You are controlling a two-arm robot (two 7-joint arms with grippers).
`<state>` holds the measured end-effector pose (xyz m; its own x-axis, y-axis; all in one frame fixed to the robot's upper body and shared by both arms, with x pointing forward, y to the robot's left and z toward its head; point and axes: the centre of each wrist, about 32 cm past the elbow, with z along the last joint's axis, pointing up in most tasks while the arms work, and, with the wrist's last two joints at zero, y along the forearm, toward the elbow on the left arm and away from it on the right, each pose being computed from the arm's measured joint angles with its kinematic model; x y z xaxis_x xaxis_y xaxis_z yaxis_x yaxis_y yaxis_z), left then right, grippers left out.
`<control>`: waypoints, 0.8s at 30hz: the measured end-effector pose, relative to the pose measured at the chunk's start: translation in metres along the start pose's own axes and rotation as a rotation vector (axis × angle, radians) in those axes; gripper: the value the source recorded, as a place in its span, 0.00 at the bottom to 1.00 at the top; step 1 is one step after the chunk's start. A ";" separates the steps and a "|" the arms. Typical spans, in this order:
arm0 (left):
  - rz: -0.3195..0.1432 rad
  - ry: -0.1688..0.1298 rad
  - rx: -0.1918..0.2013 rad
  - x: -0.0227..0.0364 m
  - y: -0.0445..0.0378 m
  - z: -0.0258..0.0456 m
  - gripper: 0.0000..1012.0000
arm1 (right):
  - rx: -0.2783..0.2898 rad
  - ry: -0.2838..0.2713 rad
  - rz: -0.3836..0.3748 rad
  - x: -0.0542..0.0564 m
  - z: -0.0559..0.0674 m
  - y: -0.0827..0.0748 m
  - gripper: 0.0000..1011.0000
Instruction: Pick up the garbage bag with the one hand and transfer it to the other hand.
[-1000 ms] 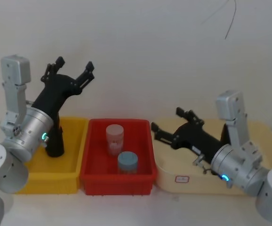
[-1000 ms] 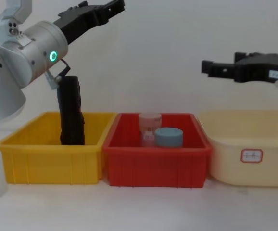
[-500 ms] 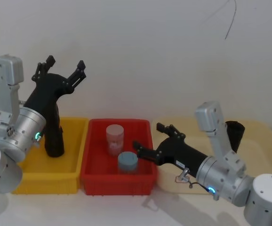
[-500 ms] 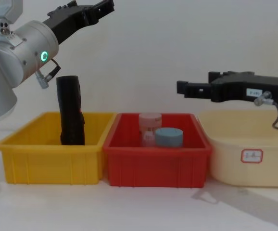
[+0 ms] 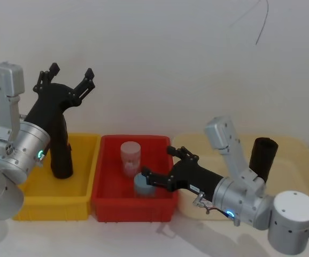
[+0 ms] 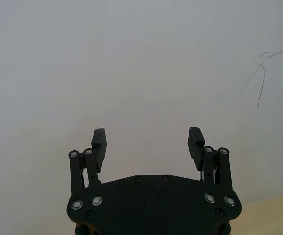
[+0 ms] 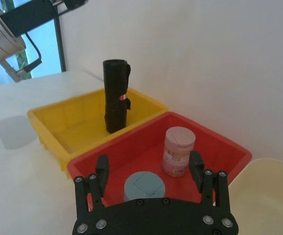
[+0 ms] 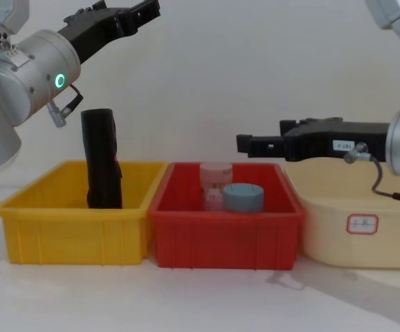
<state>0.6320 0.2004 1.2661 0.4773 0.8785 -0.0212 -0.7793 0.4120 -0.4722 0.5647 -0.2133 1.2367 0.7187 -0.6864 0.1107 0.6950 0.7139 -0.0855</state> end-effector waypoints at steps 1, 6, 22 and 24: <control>0.000 0.000 0.000 0.0000 0.0000 0.0000 0.99 | -0.004 0.000 0.001 0.001 0.000 0.001 0.99; 0.002 -0.001 -0.001 0.0003 0.0002 0.0001 0.99 | -0.032 0.001 0.013 0.006 -0.002 0.008 0.99; 0.004 -0.004 0.000 0.0009 0.0005 0.0003 0.99 | -0.103 0.006 0.063 0.013 -0.011 0.024 0.99; 0.004 -0.004 0.000 0.0009 0.0005 0.0003 0.99 | -0.115 0.005 0.072 0.014 -0.013 0.026 0.99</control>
<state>0.6319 0.2015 1.2660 0.4723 0.8812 -0.0198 -0.7813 0.4082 -0.4722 0.5937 -0.2061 1.2229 0.7667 -0.6349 0.0952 0.6392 0.7410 -0.2058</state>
